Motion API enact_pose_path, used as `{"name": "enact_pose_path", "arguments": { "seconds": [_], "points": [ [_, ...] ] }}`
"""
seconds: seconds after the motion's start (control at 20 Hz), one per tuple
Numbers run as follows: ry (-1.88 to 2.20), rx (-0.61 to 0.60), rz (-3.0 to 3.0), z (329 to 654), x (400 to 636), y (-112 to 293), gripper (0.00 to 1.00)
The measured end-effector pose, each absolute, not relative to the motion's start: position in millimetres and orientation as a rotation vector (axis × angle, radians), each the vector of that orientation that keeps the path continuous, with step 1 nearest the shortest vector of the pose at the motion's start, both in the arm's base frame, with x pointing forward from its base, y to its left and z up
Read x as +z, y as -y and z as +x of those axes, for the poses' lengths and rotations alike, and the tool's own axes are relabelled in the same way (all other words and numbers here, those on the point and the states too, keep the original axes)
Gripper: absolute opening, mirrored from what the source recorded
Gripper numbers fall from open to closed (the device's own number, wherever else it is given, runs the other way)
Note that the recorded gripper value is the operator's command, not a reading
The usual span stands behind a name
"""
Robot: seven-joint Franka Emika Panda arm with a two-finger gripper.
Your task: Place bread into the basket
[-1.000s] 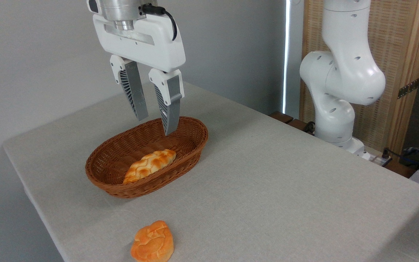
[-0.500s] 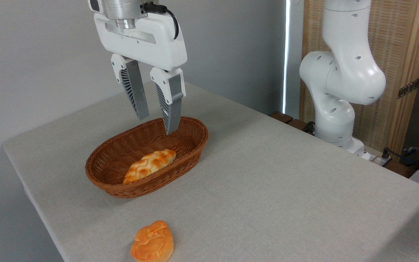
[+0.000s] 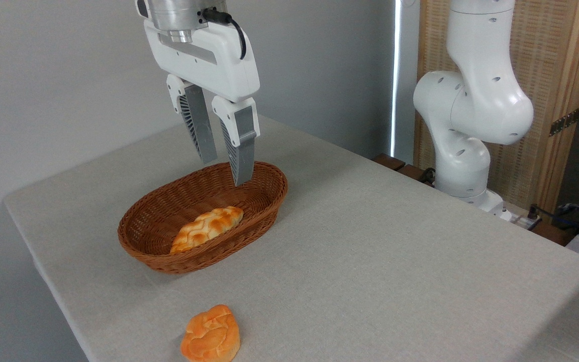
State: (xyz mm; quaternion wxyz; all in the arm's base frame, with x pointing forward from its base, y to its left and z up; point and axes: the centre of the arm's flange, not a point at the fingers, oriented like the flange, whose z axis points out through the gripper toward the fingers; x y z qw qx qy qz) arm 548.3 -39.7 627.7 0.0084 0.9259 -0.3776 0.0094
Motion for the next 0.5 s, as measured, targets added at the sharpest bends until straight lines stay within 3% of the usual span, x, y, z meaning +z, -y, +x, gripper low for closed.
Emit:
{"name": "enact_pose_path", "arguments": {
  "seconds": [0.5],
  "points": [
    [1.177,0.006,2.889,543.9,626.9,39.0,1.0]
  ]
}}
